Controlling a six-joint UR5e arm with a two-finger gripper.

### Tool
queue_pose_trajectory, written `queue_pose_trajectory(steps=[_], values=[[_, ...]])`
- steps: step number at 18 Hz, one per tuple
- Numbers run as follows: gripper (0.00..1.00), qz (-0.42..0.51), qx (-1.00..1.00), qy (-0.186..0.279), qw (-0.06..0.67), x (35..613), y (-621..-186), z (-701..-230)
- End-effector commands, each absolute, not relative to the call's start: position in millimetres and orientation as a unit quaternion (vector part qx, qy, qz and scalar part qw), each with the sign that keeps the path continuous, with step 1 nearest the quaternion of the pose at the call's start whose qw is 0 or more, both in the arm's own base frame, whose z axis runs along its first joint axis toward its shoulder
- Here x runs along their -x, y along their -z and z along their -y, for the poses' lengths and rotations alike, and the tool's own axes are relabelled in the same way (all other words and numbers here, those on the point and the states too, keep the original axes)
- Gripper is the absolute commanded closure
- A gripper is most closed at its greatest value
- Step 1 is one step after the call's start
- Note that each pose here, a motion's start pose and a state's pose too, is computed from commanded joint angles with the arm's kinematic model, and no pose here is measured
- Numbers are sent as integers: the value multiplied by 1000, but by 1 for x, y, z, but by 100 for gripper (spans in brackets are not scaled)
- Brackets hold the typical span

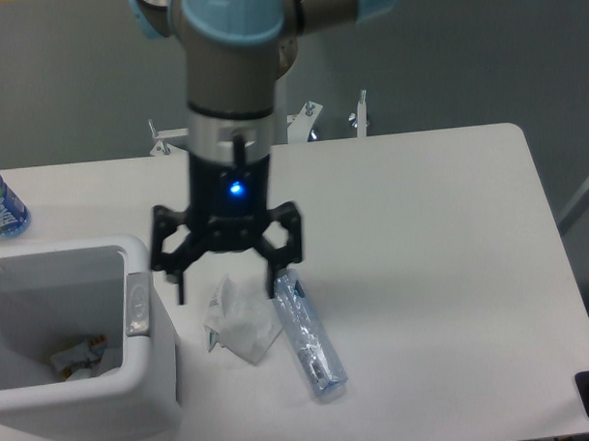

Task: Open the trash can
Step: 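Lift the gripper up and away from the opened trash can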

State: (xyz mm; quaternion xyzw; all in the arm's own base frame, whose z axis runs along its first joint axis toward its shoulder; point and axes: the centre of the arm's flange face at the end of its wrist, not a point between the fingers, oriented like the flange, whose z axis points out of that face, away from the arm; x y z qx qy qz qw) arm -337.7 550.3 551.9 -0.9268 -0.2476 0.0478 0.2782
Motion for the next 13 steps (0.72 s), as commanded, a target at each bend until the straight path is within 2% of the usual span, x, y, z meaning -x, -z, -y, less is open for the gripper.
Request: queue_pose_trajectory(steps=[3,7,10,13], values=[[0,192,947,-81,245,356,-552,-528],[0,67,982,-97,148,379,-538,-495],[0,24,989,-102,109,396,-532,-473],[0,26,990,-101,100,411,-527,-459]])
